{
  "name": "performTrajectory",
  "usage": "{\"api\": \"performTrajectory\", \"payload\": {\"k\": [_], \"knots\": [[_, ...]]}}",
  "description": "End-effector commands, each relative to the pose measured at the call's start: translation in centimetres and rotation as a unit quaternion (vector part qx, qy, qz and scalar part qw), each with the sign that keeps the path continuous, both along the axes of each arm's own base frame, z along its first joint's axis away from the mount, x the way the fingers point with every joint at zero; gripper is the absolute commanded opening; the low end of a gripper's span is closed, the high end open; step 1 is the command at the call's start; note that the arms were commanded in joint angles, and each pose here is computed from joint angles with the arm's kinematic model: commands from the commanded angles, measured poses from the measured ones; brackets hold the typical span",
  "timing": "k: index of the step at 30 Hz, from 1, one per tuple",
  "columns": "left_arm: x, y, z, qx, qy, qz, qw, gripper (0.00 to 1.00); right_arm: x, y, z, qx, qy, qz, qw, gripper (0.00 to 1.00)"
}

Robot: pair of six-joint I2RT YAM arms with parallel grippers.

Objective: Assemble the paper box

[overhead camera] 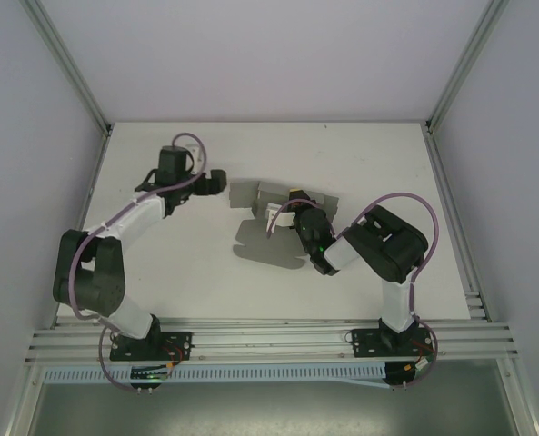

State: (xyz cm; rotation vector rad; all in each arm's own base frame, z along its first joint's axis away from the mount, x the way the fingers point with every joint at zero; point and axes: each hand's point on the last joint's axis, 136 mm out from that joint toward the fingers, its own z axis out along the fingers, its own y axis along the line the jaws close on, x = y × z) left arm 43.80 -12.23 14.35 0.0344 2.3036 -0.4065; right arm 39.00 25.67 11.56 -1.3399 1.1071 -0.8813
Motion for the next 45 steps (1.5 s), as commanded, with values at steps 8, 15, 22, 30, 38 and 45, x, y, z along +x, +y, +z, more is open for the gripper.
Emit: {"api": "performTrajectory", "payload": {"k": [8, 15, 22, 30, 38, 45], "knots": [[1.3, -4.8, -4.8, -0.060, 0.046, -0.164, 0.984, 0.86, -0.3, 0.0, 0.9, 0.022, -0.009, -0.003, 1.000, 0.00], [-2.4, -9.8, -5.3, -0.121, 0.046, -0.287, 0.949, 0.68, -0.1, 0.0, 1.0, 0.027, -0.010, -0.004, 1.000, 0.00], [-5.6, -13.4, -5.7, -0.110, 0.041, -0.351, 0.929, 0.63, -0.2, 0.1, 1.2, 0.034, -0.009, -0.002, 0.999, 0.00], [-6.3, -13.7, -5.4, -0.122, 0.016, -0.358, 0.926, 0.64, -0.2, 0.1, 1.3, 0.040, -0.008, 0.000, 0.999, 0.00], [-5.1, -14.7, -5.1, -0.120, -0.006, -0.389, 0.913, 0.65, -0.3, 0.6, 1.4, 0.040, -0.010, 0.008, 0.999, 0.00], [-4.3, -15.6, -6.1, -0.099, -0.006, -0.408, 0.908, 0.66, -0.6, 1.0, 2.5, 0.066, -0.010, 0.019, 0.998, 0.00]]}}
